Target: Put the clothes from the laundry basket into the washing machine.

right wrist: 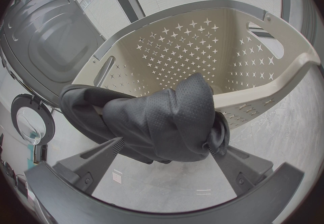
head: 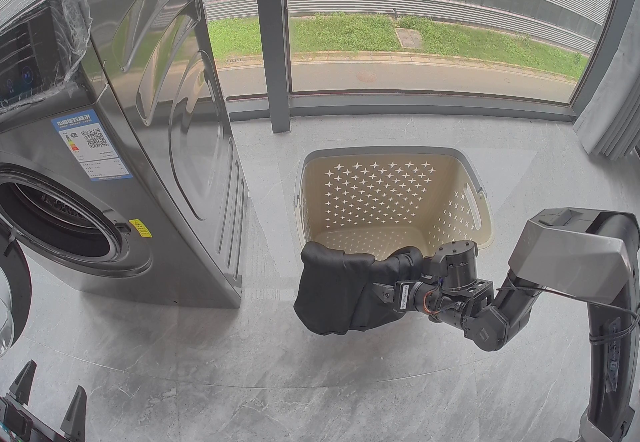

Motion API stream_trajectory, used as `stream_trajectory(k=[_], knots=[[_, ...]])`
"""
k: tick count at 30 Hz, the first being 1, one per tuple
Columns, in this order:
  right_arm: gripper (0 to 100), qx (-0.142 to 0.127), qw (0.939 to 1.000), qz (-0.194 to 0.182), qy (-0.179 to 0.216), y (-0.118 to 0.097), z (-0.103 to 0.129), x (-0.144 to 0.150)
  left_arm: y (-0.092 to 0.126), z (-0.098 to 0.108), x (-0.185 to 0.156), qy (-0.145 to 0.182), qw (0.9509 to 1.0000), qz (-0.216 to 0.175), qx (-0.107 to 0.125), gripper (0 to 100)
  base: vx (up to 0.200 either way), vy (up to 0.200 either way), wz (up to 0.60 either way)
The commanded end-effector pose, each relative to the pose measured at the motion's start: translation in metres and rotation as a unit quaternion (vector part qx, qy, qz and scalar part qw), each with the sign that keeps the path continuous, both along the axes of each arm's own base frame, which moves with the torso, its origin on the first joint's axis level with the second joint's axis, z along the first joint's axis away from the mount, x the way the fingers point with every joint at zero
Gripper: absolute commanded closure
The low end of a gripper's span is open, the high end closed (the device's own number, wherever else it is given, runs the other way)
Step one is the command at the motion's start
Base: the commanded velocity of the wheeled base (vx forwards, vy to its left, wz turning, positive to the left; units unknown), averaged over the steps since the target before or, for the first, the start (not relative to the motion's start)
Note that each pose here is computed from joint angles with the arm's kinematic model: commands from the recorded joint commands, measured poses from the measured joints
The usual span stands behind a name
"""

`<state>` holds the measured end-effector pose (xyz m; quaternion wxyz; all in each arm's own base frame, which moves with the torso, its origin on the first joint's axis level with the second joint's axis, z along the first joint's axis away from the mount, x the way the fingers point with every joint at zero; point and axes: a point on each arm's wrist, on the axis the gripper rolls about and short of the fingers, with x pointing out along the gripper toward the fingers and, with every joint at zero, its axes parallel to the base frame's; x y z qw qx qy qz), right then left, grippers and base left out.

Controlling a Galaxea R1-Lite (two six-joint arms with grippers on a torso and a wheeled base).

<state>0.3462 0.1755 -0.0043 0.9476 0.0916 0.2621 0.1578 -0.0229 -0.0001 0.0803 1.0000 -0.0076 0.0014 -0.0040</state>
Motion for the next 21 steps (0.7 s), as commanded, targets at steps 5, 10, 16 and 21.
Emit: stream_trajectory(k=[5,10,16,21], knots=[[0,0.004,0.9999,-0.010,-0.011,0.0021,-0.0022,0.0104,0.0000,-0.0048,0.0001,0.001,1.0000,-0.001,-0.001,0,0.000,0.000,0.00],[100,0.007,0.9998,-0.013,-0.015,0.0032,-0.0008,0.0115,0.0000,-0.0048,0.0001,0.001,1.0000,-0.001,-0.001,0,0.000,0.000,0.00],[100,0.015,0.9995,-0.014,-0.024,0.0034,0.0000,0.0118,0.0000,-0.0048,0.0002,0.002,1.0000,-0.001,-0.001,0,0.000,0.000,0.00],[100,0.018,0.9996,-0.016,-0.018,0.0014,0.0020,0.0067,0.0000,-0.0048,0.0001,0.001,1.0000,-0.001,-0.002,0,0.000,0.000,0.00]])
